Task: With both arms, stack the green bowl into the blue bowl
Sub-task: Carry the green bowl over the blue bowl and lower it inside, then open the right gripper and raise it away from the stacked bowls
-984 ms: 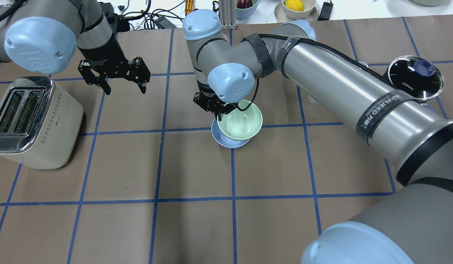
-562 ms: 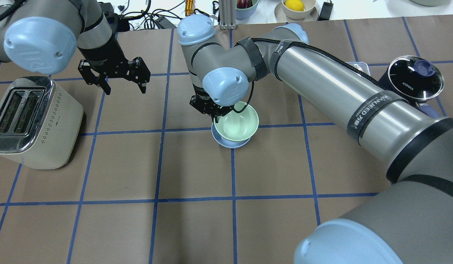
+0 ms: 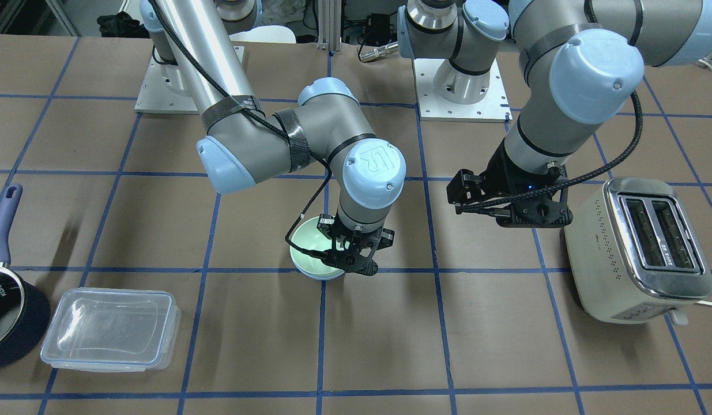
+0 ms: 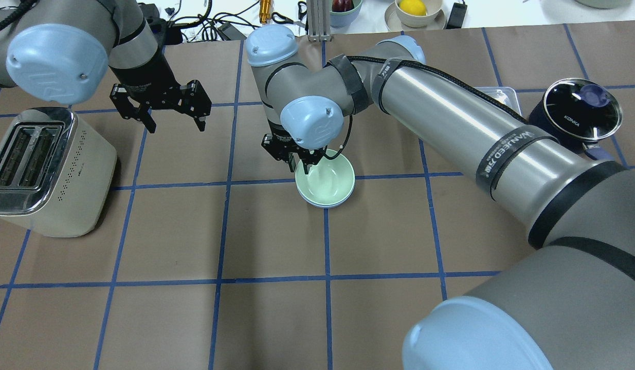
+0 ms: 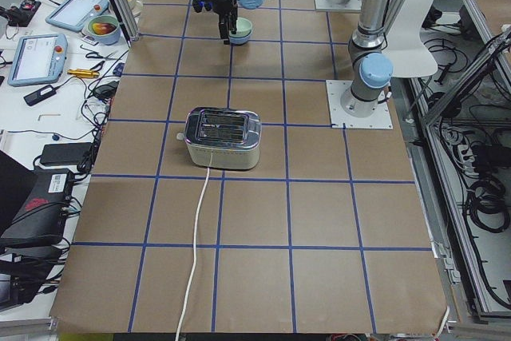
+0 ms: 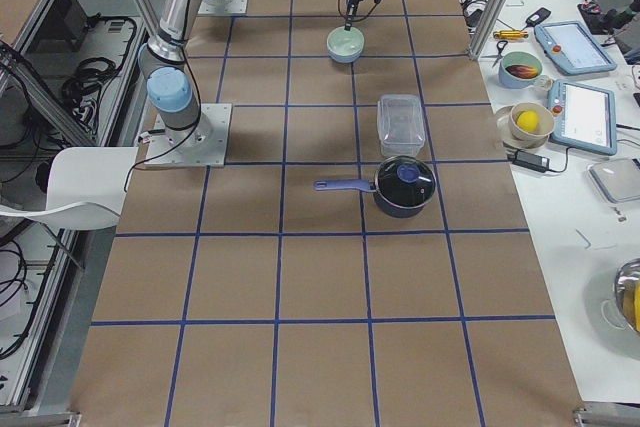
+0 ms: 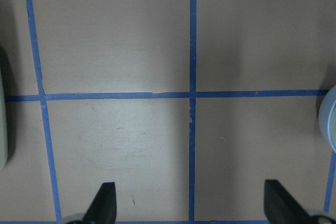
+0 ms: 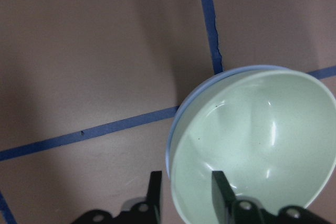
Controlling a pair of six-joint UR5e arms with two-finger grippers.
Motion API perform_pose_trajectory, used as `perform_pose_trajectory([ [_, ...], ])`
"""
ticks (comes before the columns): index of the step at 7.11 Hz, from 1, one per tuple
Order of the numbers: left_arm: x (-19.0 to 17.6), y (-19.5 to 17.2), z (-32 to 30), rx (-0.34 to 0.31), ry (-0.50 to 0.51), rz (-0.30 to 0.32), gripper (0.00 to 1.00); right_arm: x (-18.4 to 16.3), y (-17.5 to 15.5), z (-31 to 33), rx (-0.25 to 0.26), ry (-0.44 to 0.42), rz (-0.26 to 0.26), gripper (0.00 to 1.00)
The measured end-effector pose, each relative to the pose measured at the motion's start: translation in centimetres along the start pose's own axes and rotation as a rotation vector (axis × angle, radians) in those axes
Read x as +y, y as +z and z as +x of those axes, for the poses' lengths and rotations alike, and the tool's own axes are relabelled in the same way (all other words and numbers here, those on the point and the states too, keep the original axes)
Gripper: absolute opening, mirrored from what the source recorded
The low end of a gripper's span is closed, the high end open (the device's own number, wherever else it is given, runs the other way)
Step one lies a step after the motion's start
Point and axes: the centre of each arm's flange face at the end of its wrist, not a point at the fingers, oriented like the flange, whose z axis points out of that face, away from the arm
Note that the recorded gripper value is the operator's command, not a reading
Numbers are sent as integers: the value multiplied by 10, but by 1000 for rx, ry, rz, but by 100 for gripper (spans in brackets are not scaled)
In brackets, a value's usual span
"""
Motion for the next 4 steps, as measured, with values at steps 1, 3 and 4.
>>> perform_pose_trajectory([
  [1, 0, 0, 0, -1, 0, -1, 100, 4, -2, -1, 8, -5, -2, 100],
  [3, -1, 0, 0, -1, -8, 1, 100, 6, -32, 18, 11, -41, -1, 100],
  [4, -1, -2, 0, -5, -25, 4, 100, -2, -57, 46, 7, -94, -10, 100],
])
